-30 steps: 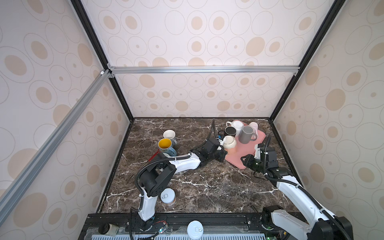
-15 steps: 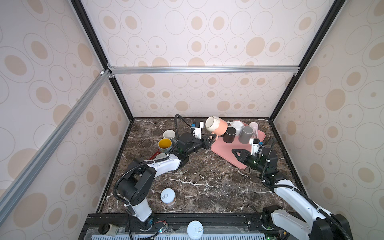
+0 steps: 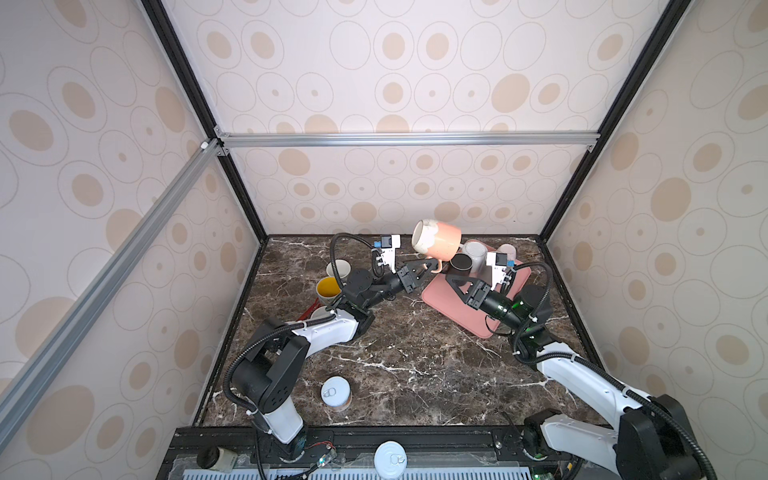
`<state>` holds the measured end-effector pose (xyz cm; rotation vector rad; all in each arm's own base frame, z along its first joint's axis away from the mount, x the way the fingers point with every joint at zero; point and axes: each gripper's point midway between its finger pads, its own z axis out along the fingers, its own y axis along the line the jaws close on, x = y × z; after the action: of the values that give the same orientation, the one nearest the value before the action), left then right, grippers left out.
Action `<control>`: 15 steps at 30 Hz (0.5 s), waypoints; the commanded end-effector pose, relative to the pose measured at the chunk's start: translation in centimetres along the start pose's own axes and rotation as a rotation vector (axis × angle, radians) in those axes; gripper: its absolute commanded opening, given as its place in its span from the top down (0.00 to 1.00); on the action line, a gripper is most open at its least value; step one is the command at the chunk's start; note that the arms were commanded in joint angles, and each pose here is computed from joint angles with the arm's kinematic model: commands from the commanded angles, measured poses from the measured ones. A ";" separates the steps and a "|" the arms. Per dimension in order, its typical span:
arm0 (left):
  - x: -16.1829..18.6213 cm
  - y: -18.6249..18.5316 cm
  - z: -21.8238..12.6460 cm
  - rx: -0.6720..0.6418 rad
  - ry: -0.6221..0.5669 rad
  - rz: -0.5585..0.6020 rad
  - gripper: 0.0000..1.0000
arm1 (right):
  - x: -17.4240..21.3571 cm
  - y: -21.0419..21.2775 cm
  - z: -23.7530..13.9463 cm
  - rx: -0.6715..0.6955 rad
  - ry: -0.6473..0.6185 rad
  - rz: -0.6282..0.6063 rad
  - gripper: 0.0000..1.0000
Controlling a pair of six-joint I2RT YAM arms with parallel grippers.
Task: Turn the mug right side up
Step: 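Lift the orange mug with the left gripper while the right gripper moves toward it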
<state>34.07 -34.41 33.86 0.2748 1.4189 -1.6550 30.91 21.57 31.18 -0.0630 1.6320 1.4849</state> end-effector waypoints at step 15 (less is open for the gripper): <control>-5.4 -9.9 -1.1 0.345 -0.131 0.034 1.00 | -2.4 5.2 1.5 -0.147 -0.005 -0.045 0.61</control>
<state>32.23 -33.86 36.74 0.2750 1.3155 -1.8182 30.93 22.49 35.55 -0.1309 1.5373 1.5413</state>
